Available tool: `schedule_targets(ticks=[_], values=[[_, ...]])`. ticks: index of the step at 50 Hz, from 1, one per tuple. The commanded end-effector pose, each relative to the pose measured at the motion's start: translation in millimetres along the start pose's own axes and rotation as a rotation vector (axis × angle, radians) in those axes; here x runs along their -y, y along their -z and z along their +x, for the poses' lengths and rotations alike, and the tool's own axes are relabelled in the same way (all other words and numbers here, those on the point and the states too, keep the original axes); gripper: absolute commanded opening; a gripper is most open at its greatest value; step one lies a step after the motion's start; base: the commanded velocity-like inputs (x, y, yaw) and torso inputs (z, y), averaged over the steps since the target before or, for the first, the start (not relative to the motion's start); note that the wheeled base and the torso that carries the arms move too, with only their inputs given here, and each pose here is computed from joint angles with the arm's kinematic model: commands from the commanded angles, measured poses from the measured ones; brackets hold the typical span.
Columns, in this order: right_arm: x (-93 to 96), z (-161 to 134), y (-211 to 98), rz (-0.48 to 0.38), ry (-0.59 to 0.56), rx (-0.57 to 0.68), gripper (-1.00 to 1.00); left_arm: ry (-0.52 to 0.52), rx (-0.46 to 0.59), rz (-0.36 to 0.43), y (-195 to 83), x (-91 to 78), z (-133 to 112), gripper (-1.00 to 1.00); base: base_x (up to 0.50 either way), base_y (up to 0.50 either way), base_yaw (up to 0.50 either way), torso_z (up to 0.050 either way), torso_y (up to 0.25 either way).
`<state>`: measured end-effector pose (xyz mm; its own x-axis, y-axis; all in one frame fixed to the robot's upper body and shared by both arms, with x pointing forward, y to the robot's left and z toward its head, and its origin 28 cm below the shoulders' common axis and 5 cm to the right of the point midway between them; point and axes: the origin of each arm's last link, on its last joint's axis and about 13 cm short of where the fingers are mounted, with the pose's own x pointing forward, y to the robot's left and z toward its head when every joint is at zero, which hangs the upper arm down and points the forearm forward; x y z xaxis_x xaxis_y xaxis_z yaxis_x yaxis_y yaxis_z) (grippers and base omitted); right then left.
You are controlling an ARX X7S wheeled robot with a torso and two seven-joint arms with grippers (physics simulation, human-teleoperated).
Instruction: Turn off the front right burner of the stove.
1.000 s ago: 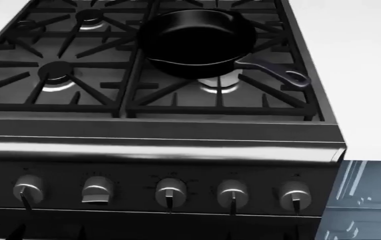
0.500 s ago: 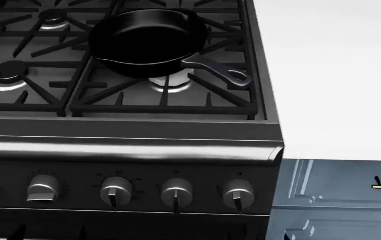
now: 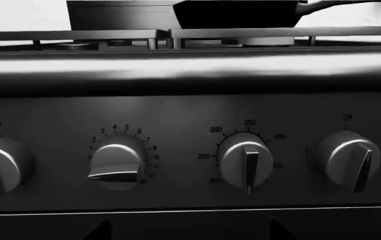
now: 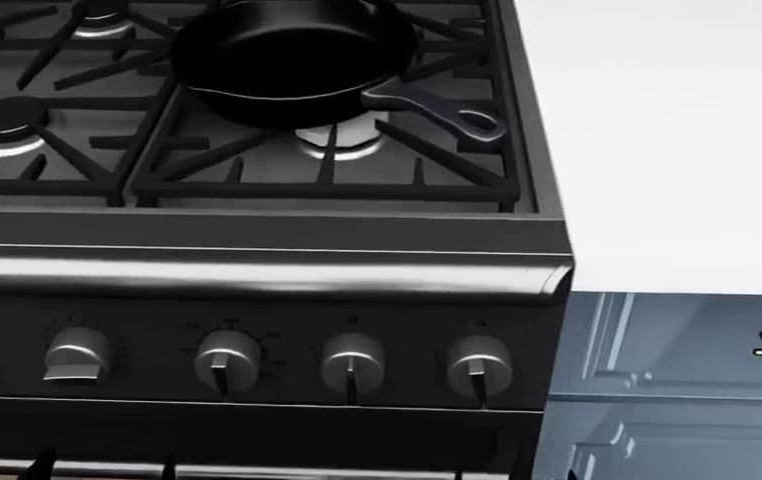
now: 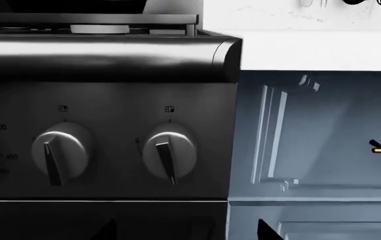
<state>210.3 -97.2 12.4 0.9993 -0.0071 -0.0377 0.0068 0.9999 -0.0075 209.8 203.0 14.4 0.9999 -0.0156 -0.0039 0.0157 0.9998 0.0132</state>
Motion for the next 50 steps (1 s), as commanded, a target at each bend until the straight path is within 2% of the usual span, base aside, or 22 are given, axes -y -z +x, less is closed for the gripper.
schedule_targets(ticks=[1,18,26,37,50], values=[[0.1,1,-2,0.001,0.003,-0.002,1.0,0.003,0.001,0.002,0,0.4,-1,1.0,0.0,0.0,0.0,-0.05,0.0],[0.1,3,-3,0.008,0.001,-0.012,1.0,0.003,0.011,-0.022,-1,0.0,-1,1.0,0.0,0.0,0.0,-0.05,0.0],[0.5,2,-3,0.005,0.002,-0.013,1.0,0.004,0.011,-0.027,-1,0.0,-1,1.0,0.0,0.0,0.0,-0.031,0.0],[-1.9,3,-9,-0.014,-0.003,-0.002,1.0,0.004,0.012,-0.031,-1,-0.2,-1,1.0,0.0,0.0,0.0,-0.001,0.0],[-6.7,17,-38,-0.04,-0.029,0.07,1.0,0.004,0.007,-0.036,0,-0.9,-1,1.0,0.0,0.0,0.0,0.0,0.0]])
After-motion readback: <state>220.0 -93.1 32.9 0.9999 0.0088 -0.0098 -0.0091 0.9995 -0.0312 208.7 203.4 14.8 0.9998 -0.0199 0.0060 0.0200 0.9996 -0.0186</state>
